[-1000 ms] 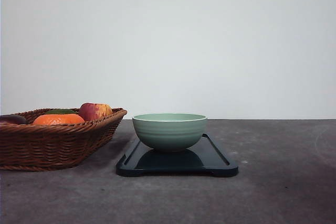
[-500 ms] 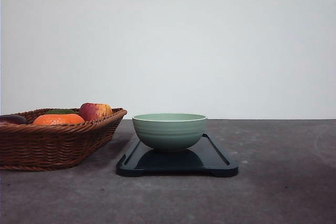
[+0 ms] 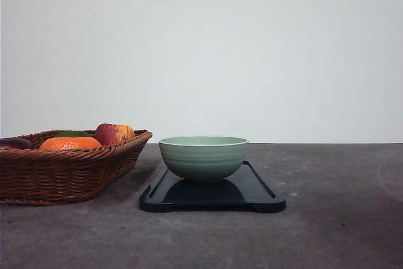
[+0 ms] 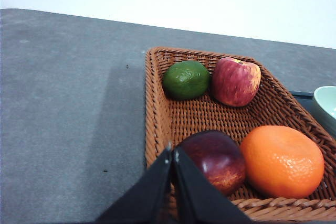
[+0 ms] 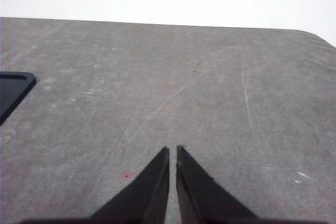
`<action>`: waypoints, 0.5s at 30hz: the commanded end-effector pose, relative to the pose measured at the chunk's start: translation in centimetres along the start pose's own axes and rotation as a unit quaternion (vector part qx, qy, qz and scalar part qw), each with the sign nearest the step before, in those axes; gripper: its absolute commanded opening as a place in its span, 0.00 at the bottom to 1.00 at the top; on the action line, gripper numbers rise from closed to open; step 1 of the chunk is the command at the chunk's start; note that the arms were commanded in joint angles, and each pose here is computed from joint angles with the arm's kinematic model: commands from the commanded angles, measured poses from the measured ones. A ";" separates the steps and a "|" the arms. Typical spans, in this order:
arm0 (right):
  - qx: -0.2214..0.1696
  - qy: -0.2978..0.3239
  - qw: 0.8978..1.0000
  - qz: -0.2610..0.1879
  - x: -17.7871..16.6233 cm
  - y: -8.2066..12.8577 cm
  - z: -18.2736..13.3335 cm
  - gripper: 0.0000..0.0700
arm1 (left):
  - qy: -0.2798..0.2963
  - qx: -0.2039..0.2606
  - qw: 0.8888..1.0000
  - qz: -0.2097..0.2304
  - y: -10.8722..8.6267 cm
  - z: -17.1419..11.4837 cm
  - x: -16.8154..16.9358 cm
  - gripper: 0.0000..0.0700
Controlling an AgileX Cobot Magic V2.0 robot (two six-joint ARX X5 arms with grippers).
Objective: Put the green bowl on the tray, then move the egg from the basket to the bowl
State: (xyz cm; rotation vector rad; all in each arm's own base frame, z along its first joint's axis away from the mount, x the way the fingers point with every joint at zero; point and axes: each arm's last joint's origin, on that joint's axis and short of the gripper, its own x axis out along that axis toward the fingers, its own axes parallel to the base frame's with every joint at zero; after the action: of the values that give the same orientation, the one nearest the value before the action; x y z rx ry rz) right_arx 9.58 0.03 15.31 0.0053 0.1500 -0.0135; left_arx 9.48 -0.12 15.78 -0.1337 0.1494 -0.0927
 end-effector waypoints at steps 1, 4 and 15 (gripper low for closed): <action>0.008 -0.001 1.000 -0.002 0.0 0.0 -0.1 0.02 | 0.002 0.003 1.000 0.001 0.1 -0.5 0.2 0.00; 0.007 -0.001 1.000 -0.002 0.0 0.0 -0.1 0.02 | 0.002 0.003 1.000 0.001 0.1 -0.5 0.2 0.00; 0.007 -0.001 1.000 -0.002 0.0 0.0 -0.1 0.02 | 0.002 0.003 1.000 0.001 0.1 -0.5 0.2 0.00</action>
State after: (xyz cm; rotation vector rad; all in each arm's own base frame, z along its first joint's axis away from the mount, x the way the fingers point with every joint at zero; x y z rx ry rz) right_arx 9.58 0.03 15.31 0.0053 0.1500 -0.0135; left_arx 9.48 -0.12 15.78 -0.1337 0.1494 -0.0927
